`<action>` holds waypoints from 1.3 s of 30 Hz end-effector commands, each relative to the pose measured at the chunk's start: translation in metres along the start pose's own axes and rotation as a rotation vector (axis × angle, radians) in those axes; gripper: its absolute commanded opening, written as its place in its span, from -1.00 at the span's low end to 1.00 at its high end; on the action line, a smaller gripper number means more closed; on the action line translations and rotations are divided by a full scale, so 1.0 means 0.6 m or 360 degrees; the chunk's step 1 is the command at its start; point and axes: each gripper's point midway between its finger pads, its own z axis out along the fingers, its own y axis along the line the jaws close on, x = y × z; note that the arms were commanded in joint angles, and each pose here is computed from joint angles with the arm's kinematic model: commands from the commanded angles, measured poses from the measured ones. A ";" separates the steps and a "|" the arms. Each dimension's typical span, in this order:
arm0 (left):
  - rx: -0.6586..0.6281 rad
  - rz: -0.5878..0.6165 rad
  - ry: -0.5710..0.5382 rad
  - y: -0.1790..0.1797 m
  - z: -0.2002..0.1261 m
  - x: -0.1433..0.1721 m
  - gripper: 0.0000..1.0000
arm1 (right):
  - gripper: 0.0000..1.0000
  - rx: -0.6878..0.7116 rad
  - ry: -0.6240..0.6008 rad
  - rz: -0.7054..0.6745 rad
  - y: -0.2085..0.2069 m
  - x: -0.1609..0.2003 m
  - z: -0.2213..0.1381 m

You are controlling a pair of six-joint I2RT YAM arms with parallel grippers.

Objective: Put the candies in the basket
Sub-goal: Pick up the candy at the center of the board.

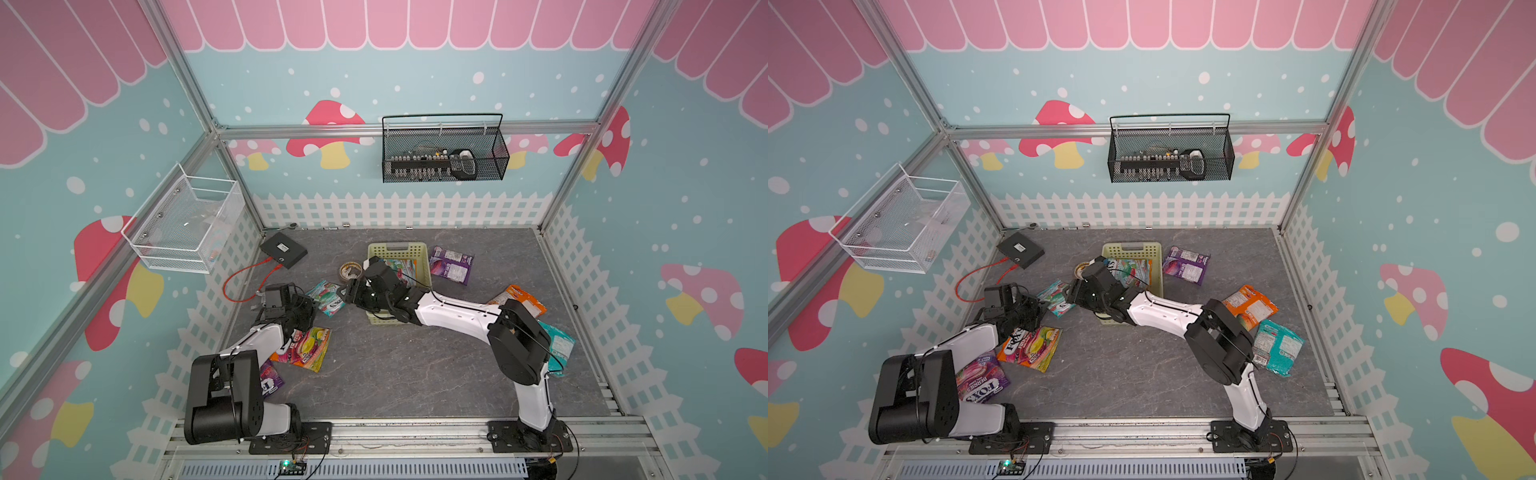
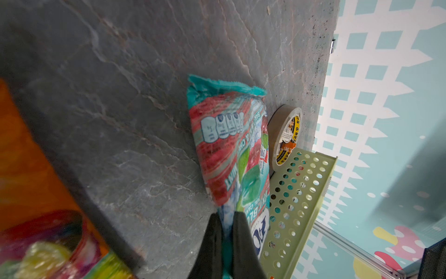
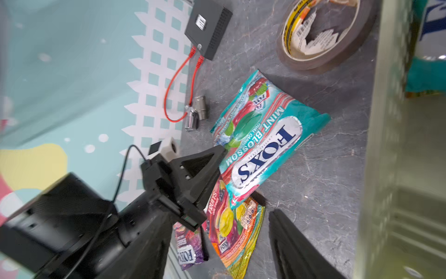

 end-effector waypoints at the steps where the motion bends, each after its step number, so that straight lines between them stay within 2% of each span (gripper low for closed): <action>1: 0.0080 -0.0035 0.0029 -0.016 -0.013 0.008 -1.00 | 0.33 0.0108 0.0027 0.0032 -0.011 0.023 0.032; 10: 0.0153 -0.0075 0.0063 -0.030 -0.031 0.021 -1.00 | 0.36 0.0259 -0.0094 0.0130 -0.044 0.023 0.044; 19: 0.0228 -0.0091 0.0127 -0.039 -0.051 0.042 -1.00 | 0.27 0.0161 -0.0109 0.0239 -0.024 0.017 0.071; 24: 0.0252 -0.0090 0.0139 -0.037 -0.060 0.052 -1.00 | 0.34 0.0205 -0.0114 0.0314 -0.035 0.023 0.070; 27: 0.0257 -0.0102 0.0151 -0.036 -0.062 0.055 -1.00 | 0.32 0.0216 -0.0072 0.0399 -0.049 0.041 0.073; 36: 0.0276 -0.0095 0.0129 -0.042 -0.067 0.053 -1.00 | 0.07 0.0178 -0.0037 0.0519 -0.053 0.063 0.072; 38: 0.0285 -0.0090 0.0132 -0.045 -0.069 0.055 -1.00 | -0.06 0.0170 -0.0038 0.0513 -0.051 0.062 0.075; 39: 0.0289 -0.0088 0.0136 -0.045 -0.070 0.056 -1.00 | -0.20 0.0157 -0.0059 0.0484 -0.047 0.057 0.073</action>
